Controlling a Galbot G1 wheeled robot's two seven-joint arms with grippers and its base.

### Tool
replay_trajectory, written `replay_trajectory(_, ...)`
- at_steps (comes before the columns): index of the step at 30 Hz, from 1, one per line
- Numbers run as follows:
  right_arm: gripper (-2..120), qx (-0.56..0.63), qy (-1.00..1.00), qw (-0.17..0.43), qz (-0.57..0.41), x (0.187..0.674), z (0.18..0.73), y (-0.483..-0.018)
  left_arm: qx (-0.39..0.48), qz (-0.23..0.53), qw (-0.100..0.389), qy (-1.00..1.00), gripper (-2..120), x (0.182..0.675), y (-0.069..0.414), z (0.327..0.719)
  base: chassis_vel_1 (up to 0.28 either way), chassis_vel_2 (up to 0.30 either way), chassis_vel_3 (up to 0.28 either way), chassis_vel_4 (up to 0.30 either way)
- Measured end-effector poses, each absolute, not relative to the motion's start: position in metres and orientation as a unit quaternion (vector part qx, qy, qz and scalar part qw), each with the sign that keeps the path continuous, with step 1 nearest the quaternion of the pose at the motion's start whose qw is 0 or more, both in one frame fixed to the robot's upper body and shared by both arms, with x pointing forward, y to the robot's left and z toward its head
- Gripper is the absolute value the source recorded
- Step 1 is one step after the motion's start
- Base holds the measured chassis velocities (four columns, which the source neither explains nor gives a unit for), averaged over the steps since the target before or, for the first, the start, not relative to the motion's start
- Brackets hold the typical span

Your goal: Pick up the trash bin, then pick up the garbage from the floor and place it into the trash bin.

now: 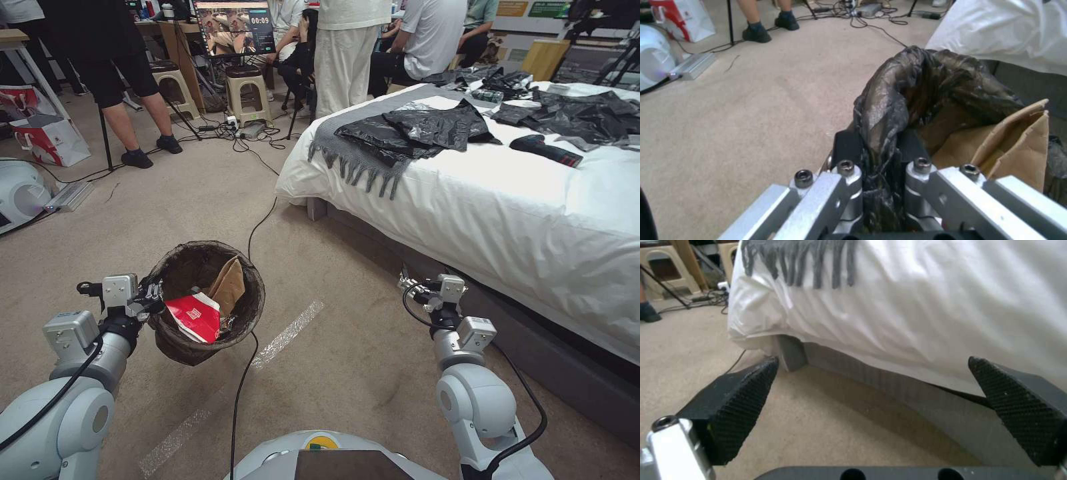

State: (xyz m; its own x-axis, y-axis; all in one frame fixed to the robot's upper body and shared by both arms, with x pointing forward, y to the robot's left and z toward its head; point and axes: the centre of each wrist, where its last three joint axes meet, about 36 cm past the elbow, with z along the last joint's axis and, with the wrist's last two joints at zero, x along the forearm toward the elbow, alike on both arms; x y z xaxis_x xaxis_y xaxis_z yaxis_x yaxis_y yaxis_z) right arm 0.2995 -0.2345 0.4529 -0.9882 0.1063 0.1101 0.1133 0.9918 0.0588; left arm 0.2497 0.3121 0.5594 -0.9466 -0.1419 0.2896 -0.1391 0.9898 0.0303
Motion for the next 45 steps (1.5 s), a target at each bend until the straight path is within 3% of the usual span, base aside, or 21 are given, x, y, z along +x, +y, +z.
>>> replay_trajectory(45, 100, -0.053, -0.997, 0.056, -0.030, 0.2989, 0.4488, -0.2332, 0.067, 0.006, 0.146, -0.987, 7, 0.2509, 0.3139, 0.5594, 0.031, 0.035, 0.034, 0.031)
